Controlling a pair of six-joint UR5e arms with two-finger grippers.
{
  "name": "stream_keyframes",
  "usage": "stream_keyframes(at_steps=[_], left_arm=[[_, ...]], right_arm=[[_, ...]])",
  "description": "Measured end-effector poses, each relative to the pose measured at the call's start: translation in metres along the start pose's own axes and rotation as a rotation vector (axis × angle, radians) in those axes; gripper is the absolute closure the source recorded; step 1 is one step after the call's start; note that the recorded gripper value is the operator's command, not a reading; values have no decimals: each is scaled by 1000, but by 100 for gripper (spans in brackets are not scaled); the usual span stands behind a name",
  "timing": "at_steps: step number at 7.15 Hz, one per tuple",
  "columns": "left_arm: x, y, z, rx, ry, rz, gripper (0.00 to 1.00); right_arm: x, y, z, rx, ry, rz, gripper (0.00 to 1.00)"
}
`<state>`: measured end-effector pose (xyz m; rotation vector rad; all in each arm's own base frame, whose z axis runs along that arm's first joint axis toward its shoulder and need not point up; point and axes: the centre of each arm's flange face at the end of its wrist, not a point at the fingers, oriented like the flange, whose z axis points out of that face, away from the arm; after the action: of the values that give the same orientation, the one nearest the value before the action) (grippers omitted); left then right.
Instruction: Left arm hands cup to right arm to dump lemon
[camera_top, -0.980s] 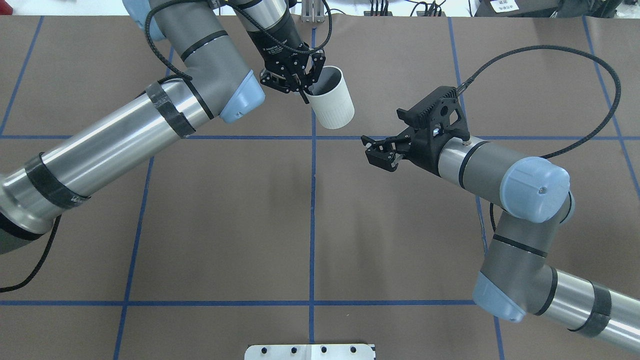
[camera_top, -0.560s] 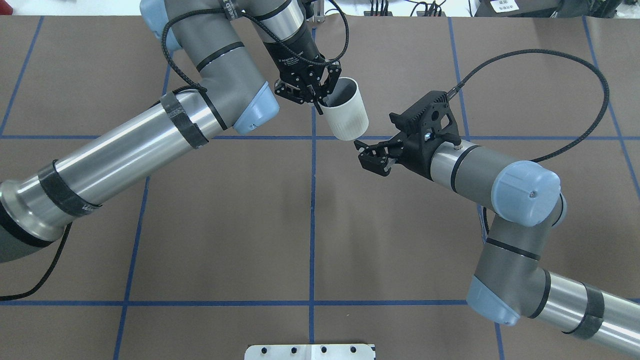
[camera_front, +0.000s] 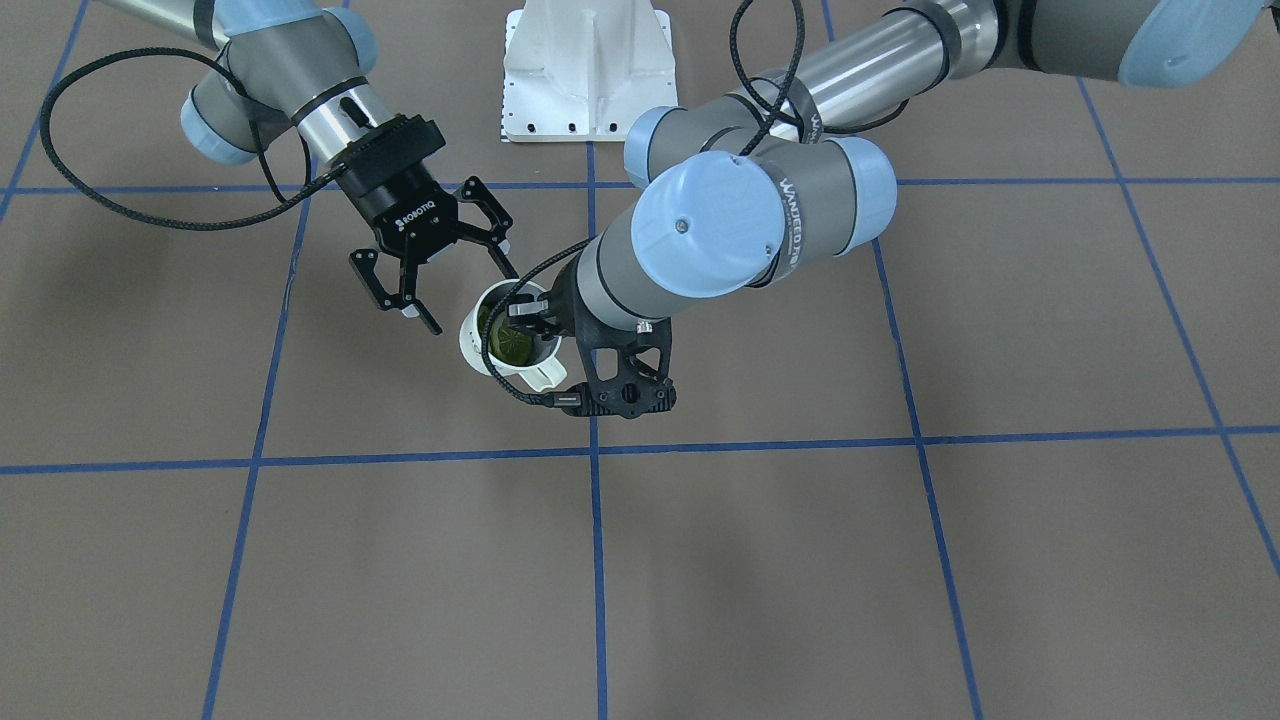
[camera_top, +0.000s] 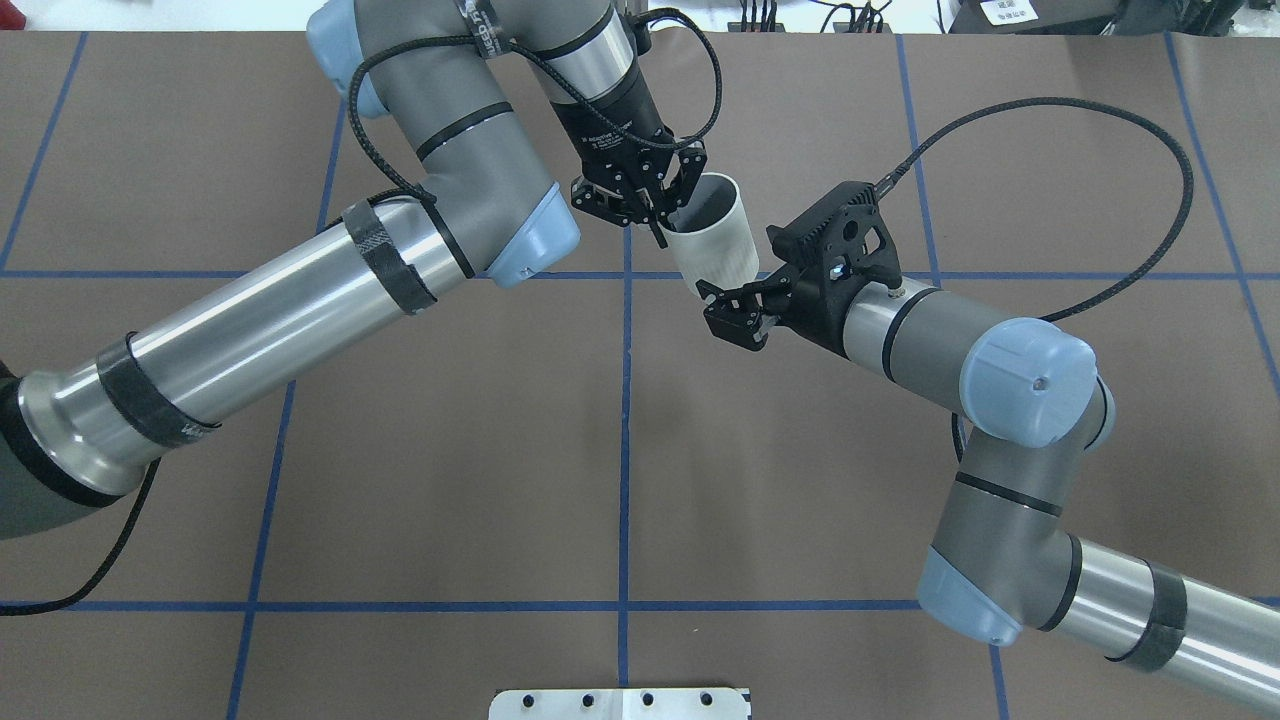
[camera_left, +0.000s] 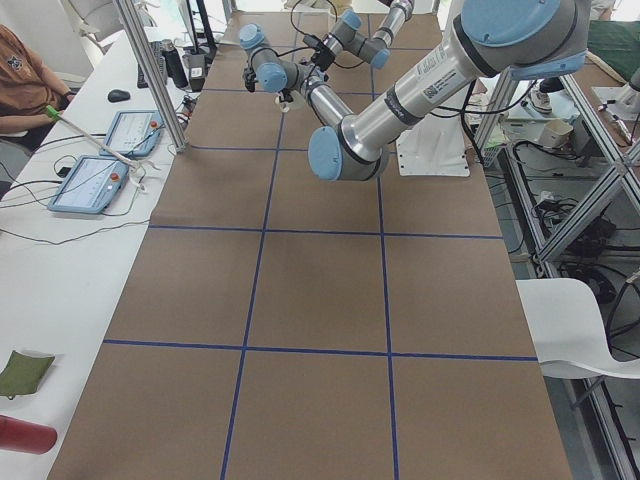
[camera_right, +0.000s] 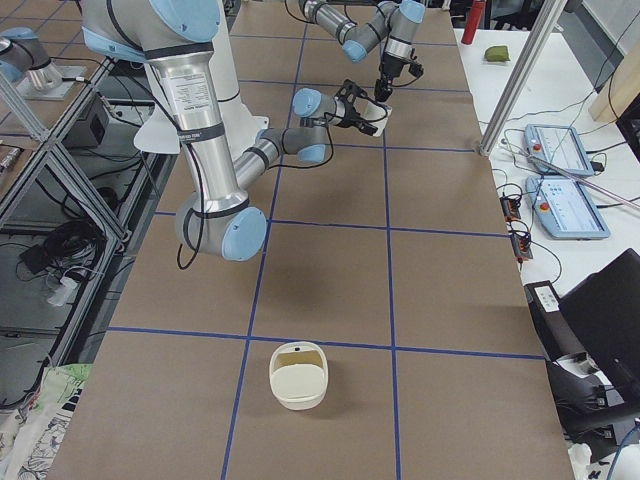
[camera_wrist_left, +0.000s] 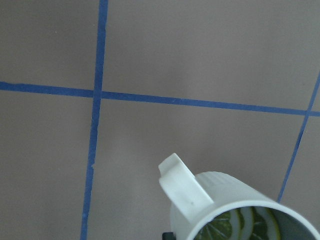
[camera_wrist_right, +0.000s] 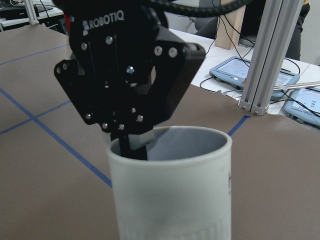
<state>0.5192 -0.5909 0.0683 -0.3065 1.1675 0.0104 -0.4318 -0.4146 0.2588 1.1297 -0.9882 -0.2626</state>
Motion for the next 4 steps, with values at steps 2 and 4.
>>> stream_keyframes(at_steps=[2, 4], left_arm=[[3, 6, 8, -12, -2, 4, 100], [7, 10, 11, -17, -1, 7, 100]], right_arm=[[1, 0, 2, -1, 3, 0, 1], [2, 2, 4, -2, 8, -1, 1]])
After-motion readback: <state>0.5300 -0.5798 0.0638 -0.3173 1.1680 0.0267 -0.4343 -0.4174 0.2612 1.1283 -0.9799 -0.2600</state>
